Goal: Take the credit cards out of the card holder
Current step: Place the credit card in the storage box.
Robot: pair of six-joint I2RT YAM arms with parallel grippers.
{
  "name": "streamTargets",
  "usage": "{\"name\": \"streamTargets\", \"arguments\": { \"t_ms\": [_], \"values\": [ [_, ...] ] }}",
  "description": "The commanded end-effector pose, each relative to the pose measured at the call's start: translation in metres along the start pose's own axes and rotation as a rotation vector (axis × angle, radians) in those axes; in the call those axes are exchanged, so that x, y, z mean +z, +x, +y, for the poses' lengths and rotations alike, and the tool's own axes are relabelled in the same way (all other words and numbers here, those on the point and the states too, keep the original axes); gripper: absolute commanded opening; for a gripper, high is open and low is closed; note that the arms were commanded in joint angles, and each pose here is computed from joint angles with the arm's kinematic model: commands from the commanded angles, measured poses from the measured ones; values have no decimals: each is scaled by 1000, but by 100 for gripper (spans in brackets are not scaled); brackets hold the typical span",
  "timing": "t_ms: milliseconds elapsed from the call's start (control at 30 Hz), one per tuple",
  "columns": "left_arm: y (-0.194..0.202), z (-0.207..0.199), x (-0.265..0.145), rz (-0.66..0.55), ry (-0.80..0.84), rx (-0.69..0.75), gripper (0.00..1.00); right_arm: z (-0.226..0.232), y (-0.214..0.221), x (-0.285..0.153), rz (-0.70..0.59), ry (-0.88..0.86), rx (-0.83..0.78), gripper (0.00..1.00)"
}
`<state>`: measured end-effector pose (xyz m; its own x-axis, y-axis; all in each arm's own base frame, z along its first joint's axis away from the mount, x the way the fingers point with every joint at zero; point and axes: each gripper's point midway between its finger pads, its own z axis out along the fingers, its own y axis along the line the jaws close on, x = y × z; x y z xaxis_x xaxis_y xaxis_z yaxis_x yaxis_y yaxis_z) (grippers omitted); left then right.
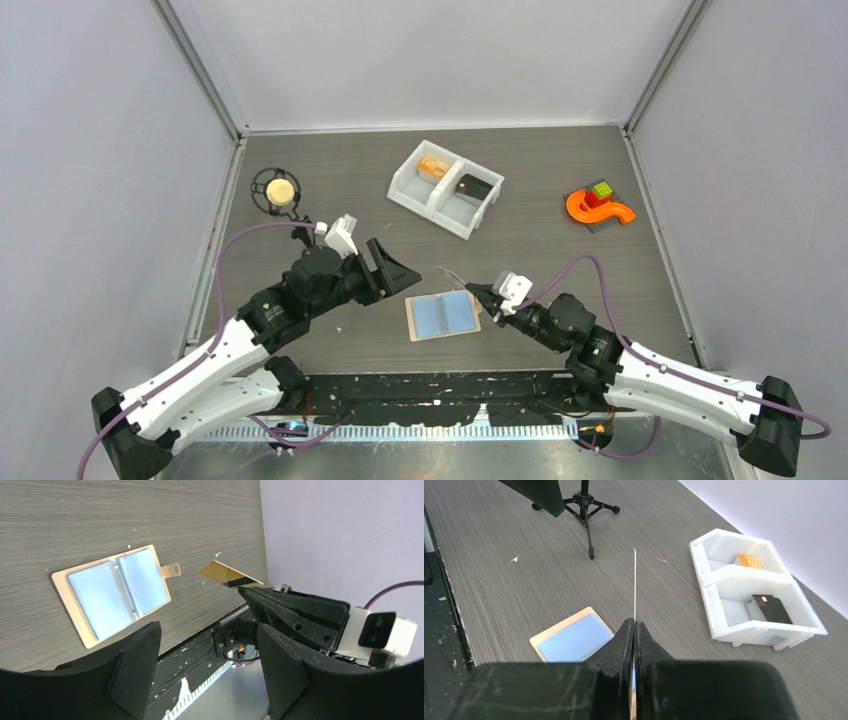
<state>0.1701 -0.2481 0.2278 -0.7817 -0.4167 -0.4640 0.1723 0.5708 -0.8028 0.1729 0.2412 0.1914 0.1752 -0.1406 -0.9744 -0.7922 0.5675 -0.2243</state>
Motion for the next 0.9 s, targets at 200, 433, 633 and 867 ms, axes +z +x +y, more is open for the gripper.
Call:
{"name": "streamTargets", "arguments": {
  "t_ms": [200, 433, 633, 867],
  "values": [
    [-9, -26, 25, -31, 111, -171, 71, 6, -20, 8, -53, 35, -114, 5],
    [-2, -16, 41, -27, 124, -272, 65, 18, -20, 15, -32, 51, -143, 5],
    [10, -2, 48, -5, 121, -361, 55, 30, -18, 23, -16, 53, -165, 5],
    [17, 16, 50, -12, 97, -414, 52, 38, -13, 25, -3, 46, -173, 5]
  ]
}}
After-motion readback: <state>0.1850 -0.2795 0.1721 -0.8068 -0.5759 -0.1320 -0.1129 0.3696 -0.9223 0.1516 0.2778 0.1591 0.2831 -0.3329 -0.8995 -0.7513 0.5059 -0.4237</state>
